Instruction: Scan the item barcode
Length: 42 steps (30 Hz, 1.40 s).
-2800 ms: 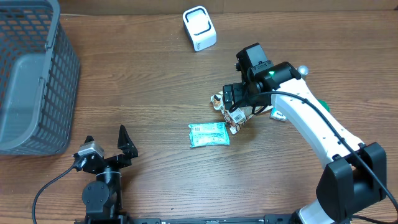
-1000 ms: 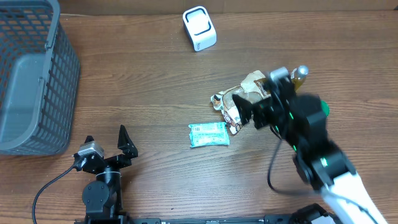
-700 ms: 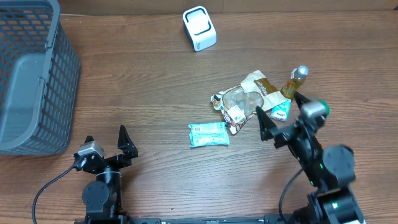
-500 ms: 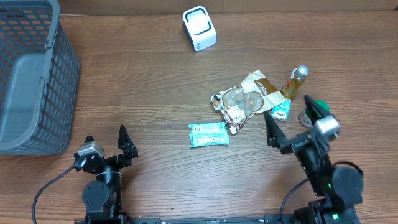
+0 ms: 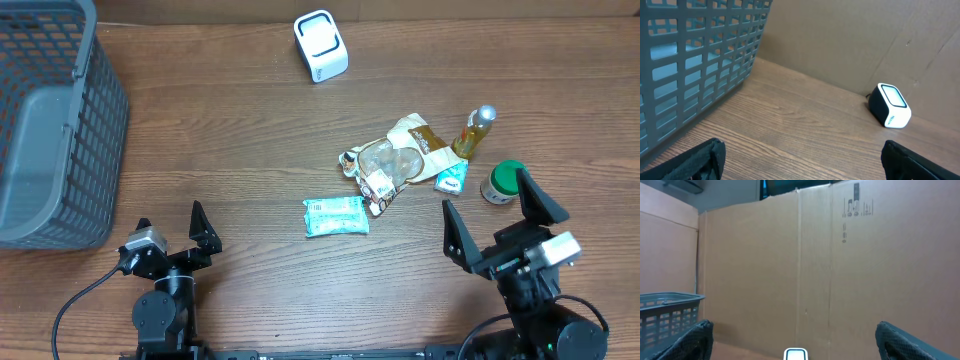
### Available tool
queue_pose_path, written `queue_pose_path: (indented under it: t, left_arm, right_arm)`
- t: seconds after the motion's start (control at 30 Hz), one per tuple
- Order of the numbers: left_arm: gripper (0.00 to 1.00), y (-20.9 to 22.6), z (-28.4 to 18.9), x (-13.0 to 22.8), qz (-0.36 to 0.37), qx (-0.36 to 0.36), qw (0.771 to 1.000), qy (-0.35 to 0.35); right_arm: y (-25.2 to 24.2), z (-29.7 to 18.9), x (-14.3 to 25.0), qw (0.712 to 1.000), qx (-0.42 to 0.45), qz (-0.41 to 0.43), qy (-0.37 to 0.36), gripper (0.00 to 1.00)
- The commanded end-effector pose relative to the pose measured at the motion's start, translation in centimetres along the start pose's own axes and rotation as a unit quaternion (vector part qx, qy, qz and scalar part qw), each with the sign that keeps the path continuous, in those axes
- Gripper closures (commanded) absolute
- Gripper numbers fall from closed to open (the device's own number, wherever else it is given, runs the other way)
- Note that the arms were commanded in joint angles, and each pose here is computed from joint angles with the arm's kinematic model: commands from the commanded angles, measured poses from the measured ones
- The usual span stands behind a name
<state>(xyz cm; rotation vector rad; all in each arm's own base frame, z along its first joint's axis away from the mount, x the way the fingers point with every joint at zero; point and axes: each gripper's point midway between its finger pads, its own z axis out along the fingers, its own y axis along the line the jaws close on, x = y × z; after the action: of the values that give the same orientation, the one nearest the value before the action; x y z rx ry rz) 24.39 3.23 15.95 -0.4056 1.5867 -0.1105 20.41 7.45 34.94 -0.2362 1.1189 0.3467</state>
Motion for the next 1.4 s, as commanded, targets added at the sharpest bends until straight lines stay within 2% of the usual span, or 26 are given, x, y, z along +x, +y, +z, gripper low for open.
queue_pose_path:
  t: [0.0,0.2,0.3,0.6,0.8,1.37]
  left_arm:
    - [0.01,-0.1,0.0,0.0,0.008,0.001,1.0,-0.002]
    - [0.0,-0.1,0.0,0.0,0.008,0.001,1.0,-0.002]
    - [0.01,-0.1,0.0,0.0,0.008,0.001,1.0,-0.002]
    - [0.0,-0.1,0.0,0.0,0.008,0.001,1.0,-0.002]
    - [0.01,-0.1,0.0,0.0,0.008,0.001,1.0,-0.002]
    - [0.01,-0.1,0.0,0.0,0.008,0.001,1.0,-0.002]
  right_arm:
    - [-0.3,-0.8,0.7,1.0,0.01,-0.005,-0.007,0.0]
    - [-0.2,-2.2,1.9,0.999,0.008,-0.011,-0.043,0.0]
    - [-0.2,-2.3,3.8,0.999,0.008,-0.009,-0.034,0.0]
    - [-0.5,-3.0,11.5,0.995,0.014,0.019,0.099,0.0]
    - [-0.7,-4.9,17.3,0.974,0.026,0.039,0.222,0.0]
    - [-0.7,-4.9,17.3,0.974,0.027,0.039,0.222,0.0]
